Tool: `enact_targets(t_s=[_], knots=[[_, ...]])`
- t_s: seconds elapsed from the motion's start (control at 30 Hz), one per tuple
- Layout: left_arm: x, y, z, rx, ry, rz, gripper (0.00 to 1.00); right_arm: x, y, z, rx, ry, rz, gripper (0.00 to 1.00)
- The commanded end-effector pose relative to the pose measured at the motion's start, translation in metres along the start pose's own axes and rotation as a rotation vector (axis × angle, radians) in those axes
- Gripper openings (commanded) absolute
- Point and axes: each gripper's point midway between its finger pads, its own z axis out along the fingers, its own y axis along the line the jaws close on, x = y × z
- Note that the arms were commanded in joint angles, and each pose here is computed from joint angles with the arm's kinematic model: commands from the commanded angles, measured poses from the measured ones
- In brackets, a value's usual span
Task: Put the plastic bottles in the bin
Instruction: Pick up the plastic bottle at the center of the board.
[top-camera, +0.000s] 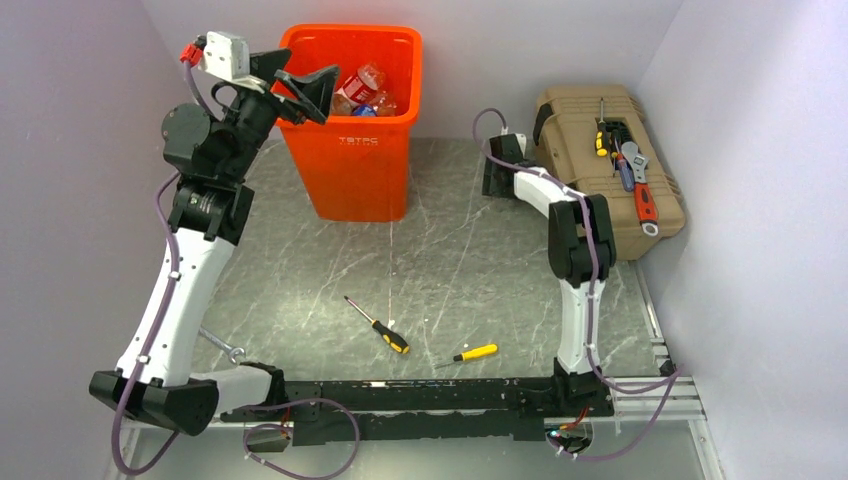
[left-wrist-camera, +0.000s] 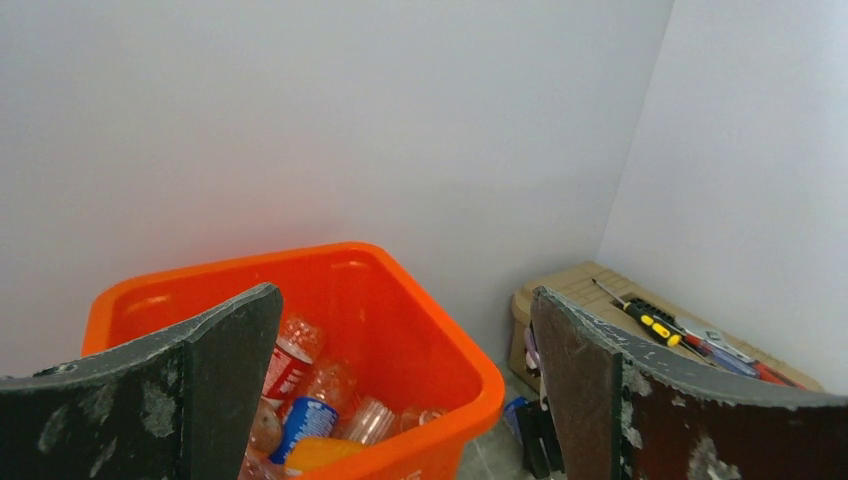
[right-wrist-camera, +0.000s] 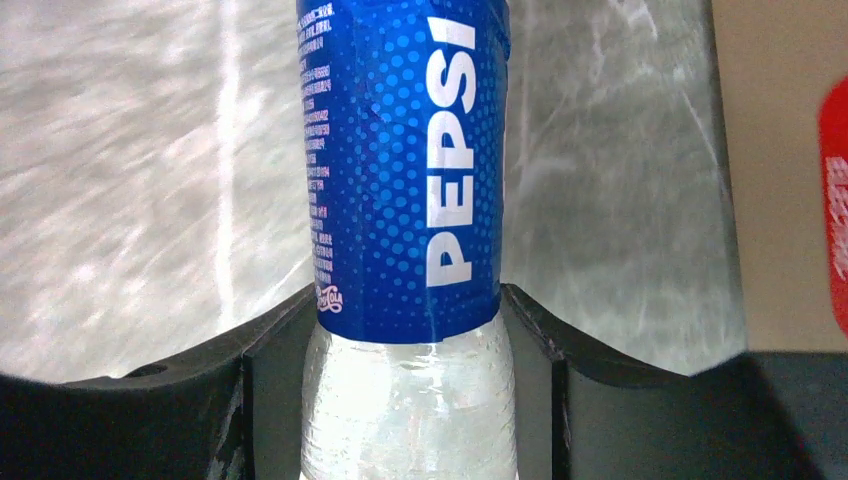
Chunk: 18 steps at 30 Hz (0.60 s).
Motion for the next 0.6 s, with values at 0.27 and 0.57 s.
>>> enact_targets(t_s=[0.27, 0.57], knots=[[0.014, -0.035, -0.020, 0.113, 0.100, -0.239, 0.99, -0.086, 0.046, -0.273, -0.340, -0.583, 0.148, 0.45], [0.019, -0.084, -0.023, 0.404, 0.137, -0.391, 0.99, -0.015, 0.055, -0.437, -0.918, -0.871, 0.027, 0.45]])
